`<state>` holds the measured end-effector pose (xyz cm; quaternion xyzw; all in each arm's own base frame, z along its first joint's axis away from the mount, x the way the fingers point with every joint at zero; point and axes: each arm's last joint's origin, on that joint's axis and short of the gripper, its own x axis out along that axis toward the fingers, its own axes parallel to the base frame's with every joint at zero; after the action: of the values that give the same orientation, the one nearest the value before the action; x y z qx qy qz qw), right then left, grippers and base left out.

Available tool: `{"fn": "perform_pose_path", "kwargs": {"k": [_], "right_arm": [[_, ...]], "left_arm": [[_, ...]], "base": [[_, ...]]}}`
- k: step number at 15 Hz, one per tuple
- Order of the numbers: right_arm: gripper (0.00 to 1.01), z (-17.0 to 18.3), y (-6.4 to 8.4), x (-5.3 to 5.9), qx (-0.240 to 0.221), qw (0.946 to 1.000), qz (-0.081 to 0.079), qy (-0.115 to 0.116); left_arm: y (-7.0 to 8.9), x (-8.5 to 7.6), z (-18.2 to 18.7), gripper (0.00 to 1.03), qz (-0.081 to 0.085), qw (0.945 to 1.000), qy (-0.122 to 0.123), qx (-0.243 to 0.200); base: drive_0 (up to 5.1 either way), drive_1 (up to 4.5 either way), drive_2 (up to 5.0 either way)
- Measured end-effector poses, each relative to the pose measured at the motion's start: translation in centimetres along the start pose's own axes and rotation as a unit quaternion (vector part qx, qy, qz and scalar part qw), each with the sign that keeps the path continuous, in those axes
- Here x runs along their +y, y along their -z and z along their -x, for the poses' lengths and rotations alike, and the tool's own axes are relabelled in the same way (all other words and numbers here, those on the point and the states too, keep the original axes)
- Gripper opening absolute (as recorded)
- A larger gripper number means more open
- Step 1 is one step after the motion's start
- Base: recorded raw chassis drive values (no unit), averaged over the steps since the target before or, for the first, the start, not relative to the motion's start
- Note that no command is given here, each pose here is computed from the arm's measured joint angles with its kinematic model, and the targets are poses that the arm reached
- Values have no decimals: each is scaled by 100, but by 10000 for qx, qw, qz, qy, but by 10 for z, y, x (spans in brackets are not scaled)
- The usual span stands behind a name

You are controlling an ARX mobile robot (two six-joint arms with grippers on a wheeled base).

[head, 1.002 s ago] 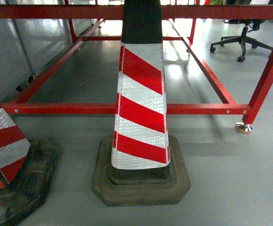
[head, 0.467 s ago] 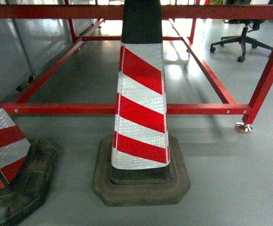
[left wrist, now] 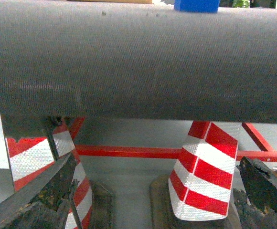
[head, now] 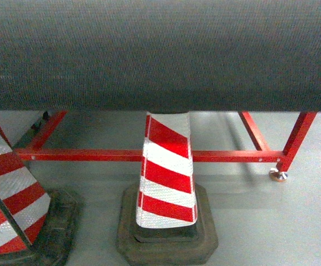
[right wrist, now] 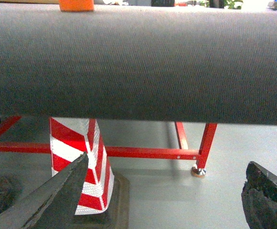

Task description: Sort blue parts and orange caps into right shelf containers

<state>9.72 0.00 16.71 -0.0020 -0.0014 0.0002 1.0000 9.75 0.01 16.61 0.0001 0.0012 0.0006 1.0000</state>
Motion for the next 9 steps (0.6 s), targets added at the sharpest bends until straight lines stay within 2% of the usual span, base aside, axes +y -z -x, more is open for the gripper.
{"fn": "perform_pose_path", "kwargs": {"k": [9], "right_arm": [[98, 0, 0, 0, 0, 10000, -21, 2]], "left_arm": [[0, 0, 0, 98, -2, 10000, 4, -6]], "base": [[0, 0, 0]]}}
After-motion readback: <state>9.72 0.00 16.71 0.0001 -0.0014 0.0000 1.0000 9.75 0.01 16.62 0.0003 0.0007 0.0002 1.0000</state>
